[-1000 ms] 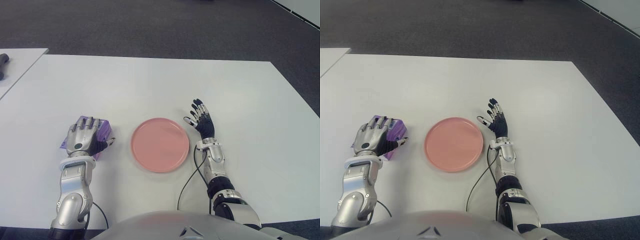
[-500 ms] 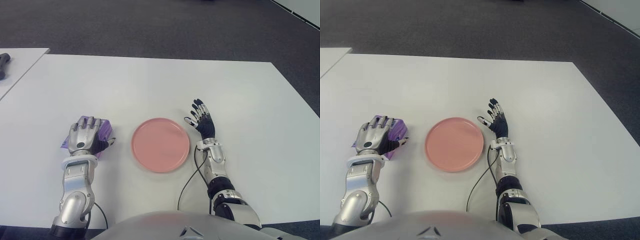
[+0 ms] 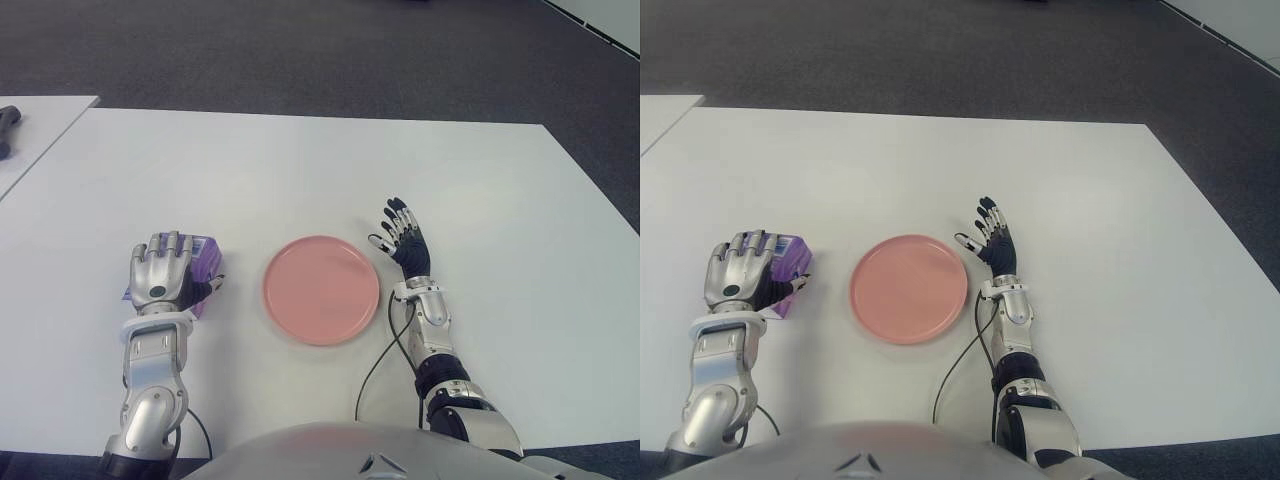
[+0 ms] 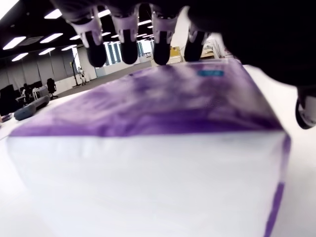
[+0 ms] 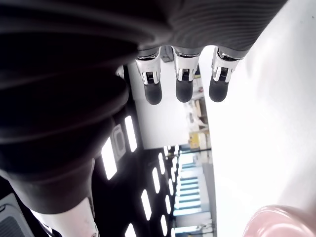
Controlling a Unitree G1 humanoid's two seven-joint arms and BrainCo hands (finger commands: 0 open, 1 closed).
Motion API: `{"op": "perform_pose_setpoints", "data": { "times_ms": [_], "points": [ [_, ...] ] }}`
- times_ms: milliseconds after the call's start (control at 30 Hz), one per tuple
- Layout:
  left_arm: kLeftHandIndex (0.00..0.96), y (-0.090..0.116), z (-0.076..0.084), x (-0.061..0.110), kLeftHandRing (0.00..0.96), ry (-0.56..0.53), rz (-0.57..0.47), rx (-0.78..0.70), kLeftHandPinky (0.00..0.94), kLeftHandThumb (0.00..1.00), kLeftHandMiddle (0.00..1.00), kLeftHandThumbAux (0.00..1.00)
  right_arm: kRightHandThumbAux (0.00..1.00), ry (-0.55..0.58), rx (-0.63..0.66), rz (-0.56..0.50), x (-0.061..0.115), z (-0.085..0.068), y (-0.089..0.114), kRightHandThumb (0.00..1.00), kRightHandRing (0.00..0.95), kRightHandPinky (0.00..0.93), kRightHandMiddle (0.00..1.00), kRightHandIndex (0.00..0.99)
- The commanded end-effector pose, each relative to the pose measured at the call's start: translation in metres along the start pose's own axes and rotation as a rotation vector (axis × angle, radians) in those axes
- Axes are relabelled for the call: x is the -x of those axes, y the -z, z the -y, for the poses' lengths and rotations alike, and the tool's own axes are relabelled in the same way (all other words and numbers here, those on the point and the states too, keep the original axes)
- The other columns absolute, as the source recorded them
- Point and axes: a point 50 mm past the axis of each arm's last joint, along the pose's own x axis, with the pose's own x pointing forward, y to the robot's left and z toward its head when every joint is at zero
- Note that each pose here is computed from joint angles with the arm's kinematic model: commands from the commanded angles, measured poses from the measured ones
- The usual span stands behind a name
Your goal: Put the tissue paper into the plate.
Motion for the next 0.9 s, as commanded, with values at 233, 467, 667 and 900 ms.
{"op": "perform_pose_setpoints", "data": {
  "times_ms": [233, 467, 667, 900],
  "points": [
    [0.000, 0.004, -0.001, 0.006, 0.000, -0.032, -0.010, -0.043, 0.000, 0.050, 0.000, 0.299, 0.833, 0.084, -0.050, -0.178, 0.043, 0.014, 0.036, 0.033, 0.013, 0.071, 0.019, 0.046],
    [0.000, 0.019, 0.002, 0.007, 0.000, -0.066, -0.038, -0.179, 0.000, 0.058, 0.000, 0.347, 0.833, 0.085, -0.050, -0.179, 0.042, 0.016, 0.036, 0.033, 0.013, 0.071, 0.019, 0.046],
    [0.000, 0.025, -0.001, 0.008, 0.000, -0.120, -0.059, -0.218, 0.000, 0.057, 0.000, 0.389, 0.833, 0.086, -0.050, -0.180, 0.041, 0.018, 0.036, 0.033, 0.013, 0.071, 0.019, 0.046],
    [0.000, 0.026, -0.005, 0.012, 0.000, -0.136, -0.071, -0.217, 0.000, 0.058, 0.000, 0.404, 0.833, 0.086, -0.050, -0.180, 0.040, 0.019, 0.035, 0.033, 0.013, 0.071, 0.019, 0.046]
  ]
}}
